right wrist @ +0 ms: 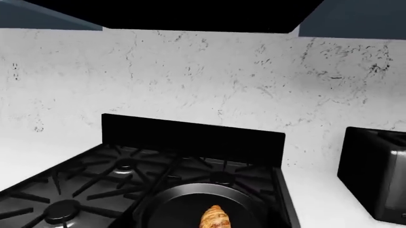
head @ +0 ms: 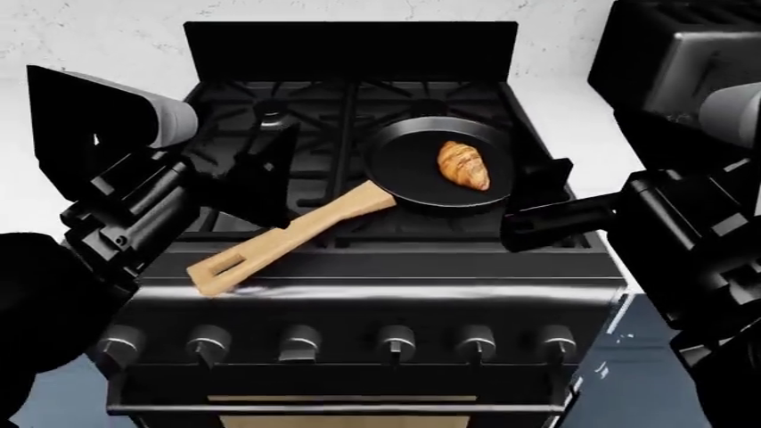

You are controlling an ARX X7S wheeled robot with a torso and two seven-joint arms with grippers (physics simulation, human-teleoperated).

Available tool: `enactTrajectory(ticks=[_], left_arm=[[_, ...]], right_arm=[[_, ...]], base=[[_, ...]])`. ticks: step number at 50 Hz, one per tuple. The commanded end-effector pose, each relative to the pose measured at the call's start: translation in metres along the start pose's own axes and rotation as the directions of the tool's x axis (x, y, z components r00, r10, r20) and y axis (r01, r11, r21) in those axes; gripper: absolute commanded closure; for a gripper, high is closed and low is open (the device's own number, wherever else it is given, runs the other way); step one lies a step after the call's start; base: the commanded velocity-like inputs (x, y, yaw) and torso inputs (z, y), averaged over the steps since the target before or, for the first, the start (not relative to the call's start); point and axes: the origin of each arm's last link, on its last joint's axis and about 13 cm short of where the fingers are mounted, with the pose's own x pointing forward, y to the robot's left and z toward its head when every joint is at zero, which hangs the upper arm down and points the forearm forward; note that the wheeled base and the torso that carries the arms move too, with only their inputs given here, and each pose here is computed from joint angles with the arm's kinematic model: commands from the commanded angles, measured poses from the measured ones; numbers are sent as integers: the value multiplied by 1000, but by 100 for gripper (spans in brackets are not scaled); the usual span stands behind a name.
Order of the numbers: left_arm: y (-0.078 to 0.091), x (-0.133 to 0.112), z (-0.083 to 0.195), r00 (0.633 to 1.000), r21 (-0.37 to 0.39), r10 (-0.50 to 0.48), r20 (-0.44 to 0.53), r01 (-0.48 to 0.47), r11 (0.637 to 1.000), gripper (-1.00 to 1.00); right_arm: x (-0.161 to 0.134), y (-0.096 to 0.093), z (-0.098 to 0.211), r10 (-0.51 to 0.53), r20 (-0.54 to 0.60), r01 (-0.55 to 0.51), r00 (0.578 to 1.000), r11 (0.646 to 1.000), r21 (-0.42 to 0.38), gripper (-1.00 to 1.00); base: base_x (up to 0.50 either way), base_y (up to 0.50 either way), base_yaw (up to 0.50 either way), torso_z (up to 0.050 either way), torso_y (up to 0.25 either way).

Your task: Pick the croissant and place it on the pan. Then turn on the stove to warm the croissant.

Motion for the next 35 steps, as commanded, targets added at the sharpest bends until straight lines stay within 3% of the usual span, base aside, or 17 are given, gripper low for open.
enactTrajectory(ticks=[1,14,22,32,35], left_arm=[[0,1,-1,1000,-4,0,0,0,1000,-100],[1,2,-2,1000,-17,-6,0,6,1000,-100],[0,2,-7,999,-34,14,37,-13,999,-100],[-3,-4,-24,974,-60,141,178,-132,989,-100],[-3,-6,-30,936,-23,235,263,-237,971,-100]], right_arm=[[0,-1,-1,5,7,-5,1000,1000,14,-100],[2,0,0,10,9,-10,1000,1000,16,-100],[4,-1,-3,6,9,-6,1000,1000,12,-100],[3,-2,-15,-4,39,4,999,1000,1,-100],[3,-2,-19,-30,74,32,997,999,-17,-100]], base=[[-500,0,0,0,0],[-500,0,0,0,0],[-53,0,0,0,0],[0,0,0,0,0],[0,0,0,0,0]])
